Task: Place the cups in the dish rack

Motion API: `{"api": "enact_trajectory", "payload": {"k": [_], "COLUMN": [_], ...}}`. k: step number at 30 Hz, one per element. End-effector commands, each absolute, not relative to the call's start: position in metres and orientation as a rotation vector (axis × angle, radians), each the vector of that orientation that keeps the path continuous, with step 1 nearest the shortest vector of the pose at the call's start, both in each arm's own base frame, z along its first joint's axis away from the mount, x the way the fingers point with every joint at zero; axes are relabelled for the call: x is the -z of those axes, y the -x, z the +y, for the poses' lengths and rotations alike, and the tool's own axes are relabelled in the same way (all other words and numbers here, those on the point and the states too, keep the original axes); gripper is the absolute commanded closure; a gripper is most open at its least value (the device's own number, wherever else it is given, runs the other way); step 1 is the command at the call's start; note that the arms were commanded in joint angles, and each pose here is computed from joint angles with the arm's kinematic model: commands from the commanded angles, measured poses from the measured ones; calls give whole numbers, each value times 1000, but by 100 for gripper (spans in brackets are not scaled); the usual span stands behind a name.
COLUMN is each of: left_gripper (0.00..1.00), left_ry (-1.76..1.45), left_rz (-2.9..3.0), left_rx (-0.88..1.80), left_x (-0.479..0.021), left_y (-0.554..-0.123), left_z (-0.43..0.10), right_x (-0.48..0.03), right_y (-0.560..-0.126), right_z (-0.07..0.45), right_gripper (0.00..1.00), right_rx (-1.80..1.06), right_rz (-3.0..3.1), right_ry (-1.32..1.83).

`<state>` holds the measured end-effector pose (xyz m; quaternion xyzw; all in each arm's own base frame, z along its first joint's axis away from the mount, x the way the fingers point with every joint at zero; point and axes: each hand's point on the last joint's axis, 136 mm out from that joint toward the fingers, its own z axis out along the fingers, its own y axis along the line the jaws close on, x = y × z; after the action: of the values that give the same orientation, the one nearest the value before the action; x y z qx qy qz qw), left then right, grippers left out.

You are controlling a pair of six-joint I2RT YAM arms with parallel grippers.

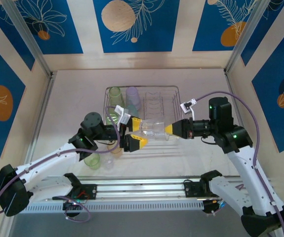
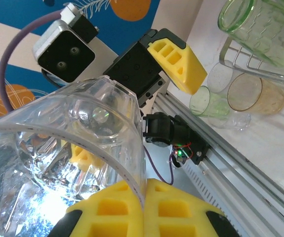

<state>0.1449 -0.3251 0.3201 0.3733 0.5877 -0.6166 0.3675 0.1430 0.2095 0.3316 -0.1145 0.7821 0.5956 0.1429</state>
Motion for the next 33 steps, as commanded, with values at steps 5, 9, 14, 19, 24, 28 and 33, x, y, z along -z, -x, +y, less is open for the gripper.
{"api": "enact_trajectory", "payload": {"k": [5,9,14,19,24,28,33], "left_gripper": [0,2,17,30,43,51,65], "left_ry": [-982,-928,-909,-894,-892,-863,-697], "left_rz": [1379,1415,1429,1440,1436,1463,1705], "left_rx": [1616,1589,1558,1556,1565,1550,1380], "left_x": [-354,-356,-355,-353,-353,-350,-324], "left_y": [-134,-141,-144,-147,-147,-153,-184], "left_z": [-324,-323,-321,-321,-323,-323,-316], "right_x": [-320,-317,-315,-312,-308,-307,-303], "right_y": [-145,-150,-154,-157,-157,-160,-174], "right_z": [221,223,224,225,226,224,203], "right_gripper": [100,100,100,100,100,74,44], "right_rx": [-1751,-1744,-1744,-1747,-1750,-1731,-1551], "right_rz": [2289,2297,2298,2310,2320,2319,2340], "right_ry": [373,362,352,345,333,316,184]}}
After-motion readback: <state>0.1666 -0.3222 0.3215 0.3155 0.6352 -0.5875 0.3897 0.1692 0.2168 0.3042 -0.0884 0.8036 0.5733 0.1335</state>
